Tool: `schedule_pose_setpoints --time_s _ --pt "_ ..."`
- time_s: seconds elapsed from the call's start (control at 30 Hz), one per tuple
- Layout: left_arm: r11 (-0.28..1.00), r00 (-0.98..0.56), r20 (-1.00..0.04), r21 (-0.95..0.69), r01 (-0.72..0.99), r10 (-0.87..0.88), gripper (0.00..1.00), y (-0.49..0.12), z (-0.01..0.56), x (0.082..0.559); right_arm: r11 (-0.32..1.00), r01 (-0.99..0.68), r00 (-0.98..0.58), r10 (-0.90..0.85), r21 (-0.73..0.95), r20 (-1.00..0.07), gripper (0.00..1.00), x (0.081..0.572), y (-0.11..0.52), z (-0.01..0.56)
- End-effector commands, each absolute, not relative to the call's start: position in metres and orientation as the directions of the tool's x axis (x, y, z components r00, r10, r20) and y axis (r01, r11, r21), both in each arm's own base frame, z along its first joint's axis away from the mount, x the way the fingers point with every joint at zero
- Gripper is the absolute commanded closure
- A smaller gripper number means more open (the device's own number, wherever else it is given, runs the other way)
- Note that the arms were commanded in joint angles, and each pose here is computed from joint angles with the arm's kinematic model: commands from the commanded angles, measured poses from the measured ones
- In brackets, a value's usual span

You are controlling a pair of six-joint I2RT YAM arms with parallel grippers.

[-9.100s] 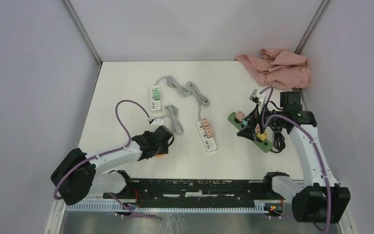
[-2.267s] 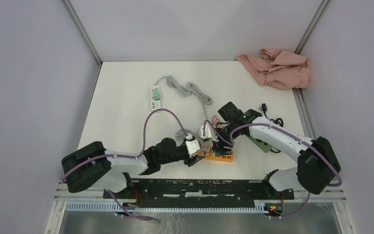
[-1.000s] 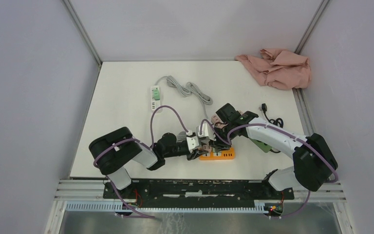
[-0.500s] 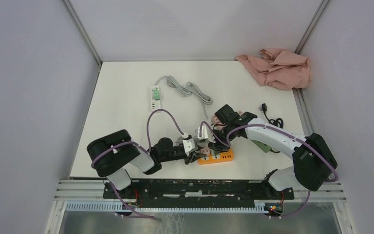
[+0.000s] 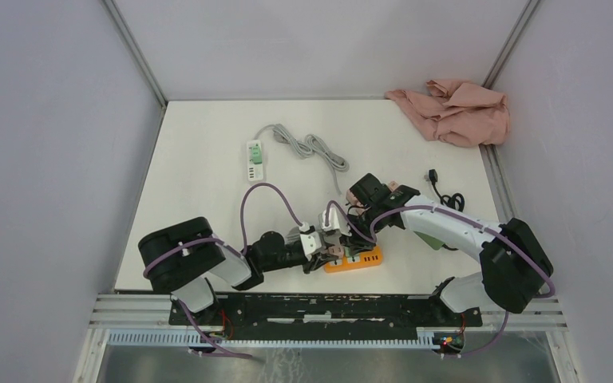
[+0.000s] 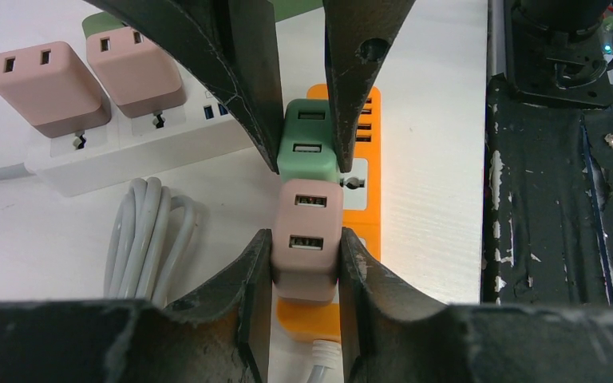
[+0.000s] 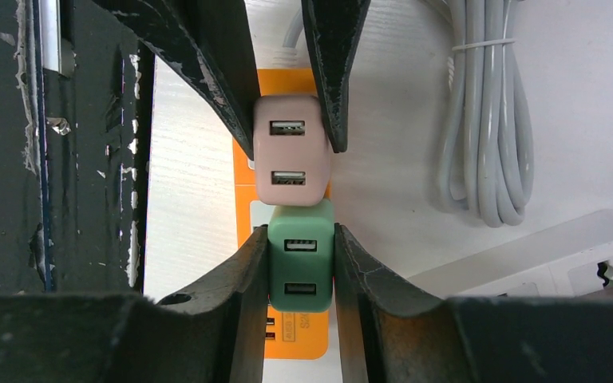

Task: Pull the plug off the socket
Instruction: Remove the plug from the socket.

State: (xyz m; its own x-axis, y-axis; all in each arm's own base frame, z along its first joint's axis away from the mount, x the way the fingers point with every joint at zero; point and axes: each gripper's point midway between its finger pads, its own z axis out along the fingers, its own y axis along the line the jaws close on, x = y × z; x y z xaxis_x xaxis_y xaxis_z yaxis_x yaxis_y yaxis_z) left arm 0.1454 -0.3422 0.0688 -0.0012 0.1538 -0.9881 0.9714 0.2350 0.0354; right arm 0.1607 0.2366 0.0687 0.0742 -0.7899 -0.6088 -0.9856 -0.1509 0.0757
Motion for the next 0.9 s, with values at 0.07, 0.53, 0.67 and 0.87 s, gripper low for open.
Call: schedule_pose_setpoints --time_s 0.07,0.53,0.67,0.87 --pt "0.240 -0.050 -0.982 -0.005 0.971 0.184 0.97 -0.339 0.056 0.137 -0.153 -0.988 0.120 -0.762 -0.004 -0.636 1.00 0.176 0.238 0.077" --pt "0.245 -0.048 -0.979 0.002 0.970 0.199 0.97 -0.340 0.053 0.140 -0.263 -0.964 0.172 -0.724 0.037 -0.667 1.00 0.150 0.250 0.075" --pt "0.247 -0.050 -0.979 0.001 0.969 0.199 0.97 -0.340 0.053 0.140 -0.173 -0.985 0.143 -0.752 -0.017 -0.643 1.00 0.173 0.247 0.079" --pt "0.248 -0.048 -0.978 0.004 0.969 0.201 0.97 -0.338 0.052 0.139 -0.160 -0.985 0.168 -0.780 -0.068 -0.603 1.00 0.185 0.215 0.076"
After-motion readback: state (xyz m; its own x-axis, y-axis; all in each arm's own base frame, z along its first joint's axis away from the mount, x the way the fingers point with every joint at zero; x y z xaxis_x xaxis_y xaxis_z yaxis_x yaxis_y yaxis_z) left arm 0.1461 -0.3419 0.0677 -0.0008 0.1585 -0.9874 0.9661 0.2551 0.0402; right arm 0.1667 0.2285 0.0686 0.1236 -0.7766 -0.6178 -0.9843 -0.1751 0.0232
